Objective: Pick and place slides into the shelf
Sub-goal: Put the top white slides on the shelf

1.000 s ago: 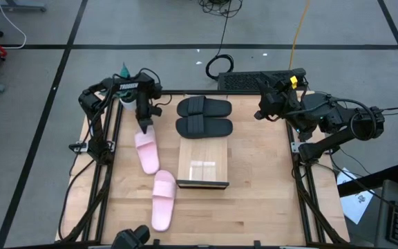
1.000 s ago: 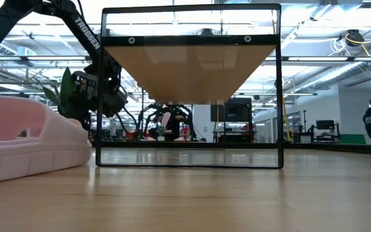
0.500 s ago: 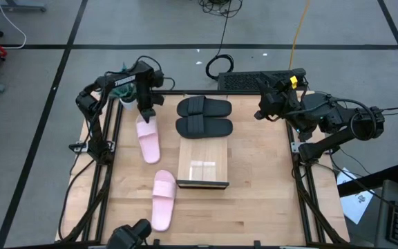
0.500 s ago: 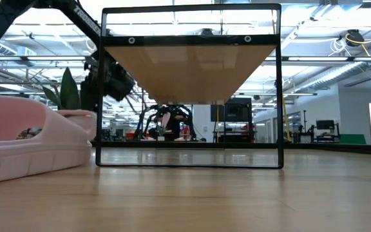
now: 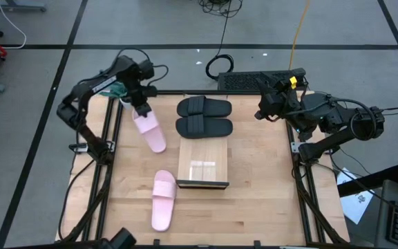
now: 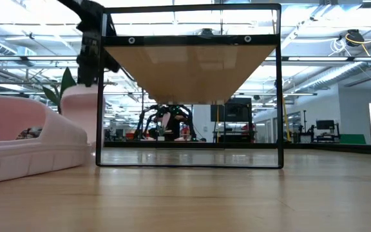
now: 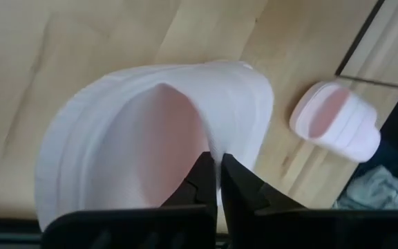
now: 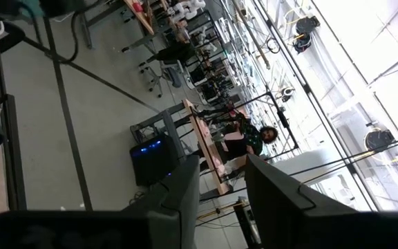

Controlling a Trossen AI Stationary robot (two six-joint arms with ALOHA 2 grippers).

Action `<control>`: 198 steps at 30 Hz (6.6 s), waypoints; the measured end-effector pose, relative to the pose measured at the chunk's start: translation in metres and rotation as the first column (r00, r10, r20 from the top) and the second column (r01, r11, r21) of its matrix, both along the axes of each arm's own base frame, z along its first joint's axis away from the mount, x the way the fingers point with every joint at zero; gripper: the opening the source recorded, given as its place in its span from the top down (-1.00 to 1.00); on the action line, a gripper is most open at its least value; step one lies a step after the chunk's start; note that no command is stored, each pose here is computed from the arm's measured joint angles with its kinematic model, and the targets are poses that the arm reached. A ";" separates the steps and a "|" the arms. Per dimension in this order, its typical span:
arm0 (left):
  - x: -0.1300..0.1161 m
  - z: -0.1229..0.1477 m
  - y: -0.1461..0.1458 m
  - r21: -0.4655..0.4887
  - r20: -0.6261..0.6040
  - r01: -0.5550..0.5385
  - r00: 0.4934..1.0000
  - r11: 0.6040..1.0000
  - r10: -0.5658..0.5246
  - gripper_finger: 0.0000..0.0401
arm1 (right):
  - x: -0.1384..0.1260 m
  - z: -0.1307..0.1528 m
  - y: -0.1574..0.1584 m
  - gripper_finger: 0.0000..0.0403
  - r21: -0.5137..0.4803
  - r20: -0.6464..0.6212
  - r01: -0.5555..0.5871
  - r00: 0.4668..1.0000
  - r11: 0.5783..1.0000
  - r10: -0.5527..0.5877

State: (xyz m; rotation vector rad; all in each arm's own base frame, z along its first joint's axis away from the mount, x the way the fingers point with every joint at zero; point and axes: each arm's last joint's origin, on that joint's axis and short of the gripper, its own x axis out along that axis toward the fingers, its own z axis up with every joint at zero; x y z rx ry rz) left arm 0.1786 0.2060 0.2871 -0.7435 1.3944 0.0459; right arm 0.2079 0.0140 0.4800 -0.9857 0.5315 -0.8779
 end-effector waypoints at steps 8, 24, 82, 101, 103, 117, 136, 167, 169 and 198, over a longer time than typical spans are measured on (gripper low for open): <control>-0.013 0.027 -0.017 0.038 0.044 -0.114 0.993 0.993 0.113 1.00 | 0.000 0.000 0.000 0.46 0.000 0.000 -0.001 1.000 1.000 0.001; -0.026 0.056 -0.045 -0.003 0.094 -0.317 0.944 0.948 0.316 1.00 | 0.000 0.000 0.000 0.46 0.000 0.000 -0.001 1.000 1.000 0.001; -0.031 0.194 -0.157 -0.292 0.506 -0.416 0.697 0.861 0.508 1.00 | -0.022 0.010 -0.004 0.46 0.014 0.058 -0.003 0.998 1.000 0.002; 0.060 0.188 -0.199 -0.334 0.557 -0.488 0.588 0.806 0.587 1.00 | -0.067 0.032 -0.021 0.46 0.036 0.218 0.049 0.974 0.998 -0.055; 0.064 0.187 -0.209 -0.354 0.564 -0.508 0.554 0.786 0.612 1.00 | -0.070 0.032 -0.021 0.46 0.036 0.221 0.048 0.974 0.998 -0.054; 0.099 0.123 -0.271 -0.485 0.537 -0.548 0.429 0.682 0.727 1.00 | -0.074 0.033 -0.022 0.46 0.036 0.220 0.048 0.974 0.998 -0.055; 0.114 0.042 -0.271 -0.529 0.484 -0.507 0.478 0.680 0.733 1.00 | -0.075 0.033 -0.022 0.46 0.039 0.223 0.055 0.973 0.998 -0.063; 0.107 0.023 -0.265 -0.419 0.382 -0.539 0.624 0.730 0.681 1.00 | -0.074 0.028 -0.022 0.46 0.056 0.209 0.050 0.976 0.997 -0.061; 0.107 0.022 -0.262 -0.410 0.382 -0.534 0.635 0.739 0.671 1.00 | -0.074 0.028 -0.022 0.46 0.057 0.209 0.050 0.976 0.997 -0.061; 0.107 0.019 -0.249 -0.467 0.258 -0.528 0.686 0.709 0.680 1.00 | -0.074 0.028 -0.022 0.46 0.055 0.208 0.050 0.976 0.997 -0.060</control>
